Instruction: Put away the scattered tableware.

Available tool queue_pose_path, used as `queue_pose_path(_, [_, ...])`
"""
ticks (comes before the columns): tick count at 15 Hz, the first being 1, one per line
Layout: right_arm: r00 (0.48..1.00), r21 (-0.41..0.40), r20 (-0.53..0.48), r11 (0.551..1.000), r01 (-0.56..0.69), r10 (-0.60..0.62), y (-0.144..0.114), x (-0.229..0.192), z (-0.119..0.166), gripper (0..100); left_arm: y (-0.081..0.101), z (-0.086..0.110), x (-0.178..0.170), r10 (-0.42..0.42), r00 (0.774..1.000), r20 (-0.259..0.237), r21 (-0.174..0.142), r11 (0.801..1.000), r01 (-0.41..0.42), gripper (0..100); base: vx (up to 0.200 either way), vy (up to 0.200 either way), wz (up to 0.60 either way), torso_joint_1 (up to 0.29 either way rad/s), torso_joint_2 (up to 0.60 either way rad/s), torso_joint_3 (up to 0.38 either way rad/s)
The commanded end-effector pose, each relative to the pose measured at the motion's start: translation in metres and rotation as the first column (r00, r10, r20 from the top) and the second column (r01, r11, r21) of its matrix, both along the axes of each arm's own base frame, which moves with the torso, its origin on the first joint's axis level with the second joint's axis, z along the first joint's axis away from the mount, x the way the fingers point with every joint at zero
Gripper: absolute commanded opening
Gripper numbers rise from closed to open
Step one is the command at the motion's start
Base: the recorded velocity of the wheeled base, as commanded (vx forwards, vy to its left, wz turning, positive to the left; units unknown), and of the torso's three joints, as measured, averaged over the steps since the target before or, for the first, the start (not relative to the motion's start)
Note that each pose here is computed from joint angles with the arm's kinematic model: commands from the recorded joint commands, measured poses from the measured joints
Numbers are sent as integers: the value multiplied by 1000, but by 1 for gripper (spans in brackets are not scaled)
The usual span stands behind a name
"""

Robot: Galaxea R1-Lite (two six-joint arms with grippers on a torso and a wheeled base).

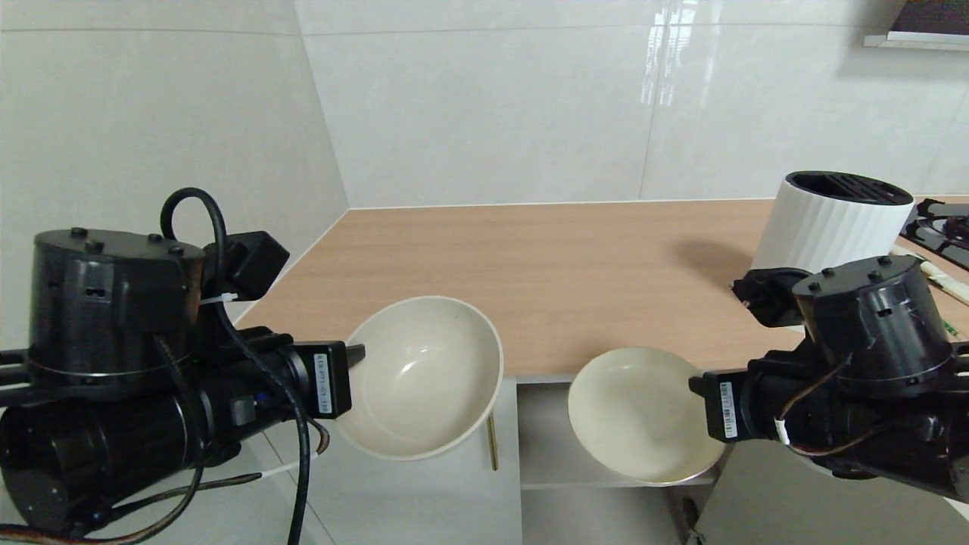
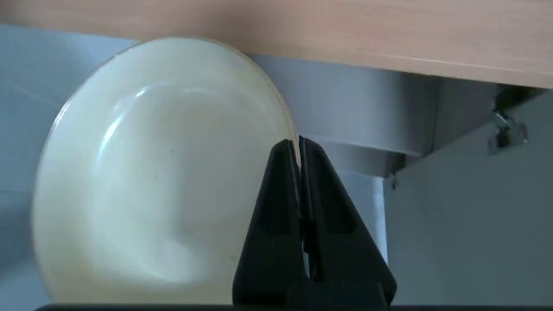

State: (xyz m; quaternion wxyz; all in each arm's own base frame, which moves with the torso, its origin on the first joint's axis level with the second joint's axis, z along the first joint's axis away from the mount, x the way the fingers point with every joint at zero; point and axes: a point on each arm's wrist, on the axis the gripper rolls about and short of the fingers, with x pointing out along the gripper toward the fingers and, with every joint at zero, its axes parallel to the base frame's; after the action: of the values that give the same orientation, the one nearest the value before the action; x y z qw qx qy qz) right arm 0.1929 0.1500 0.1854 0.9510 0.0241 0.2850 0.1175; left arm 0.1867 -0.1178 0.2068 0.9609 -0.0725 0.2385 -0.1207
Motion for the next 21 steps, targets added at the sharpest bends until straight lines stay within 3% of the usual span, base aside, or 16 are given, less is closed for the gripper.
queue_pose_path(1, [1000,10,8,1000,-5,5,-6,-8,2,0,-2,-3,-4,-15,1000,-8,5,1000,15,0,0,0,0,0,0,0])
queue_pose_path(5, [1000,-18,-28,1000,-4,3,-4,-6,-9,0,-8,-14,1,-23,998,-50,29,999,24,0,-150,0,0,7,1,1])
queue_pose_path(11, [1000,-17,-26,1000,-2,1,-2,-4,-11,0,-8,-15,0,-27,998,-51,32,999,29,0,-200,0,0,-2,-1,2])
queue_pose_path(21, [997,-56,-68,998,37,-41,13,14,-37,0,-9,-16,2,-24,998,-58,34,999,26,0,0,0,0,-14,37,21])
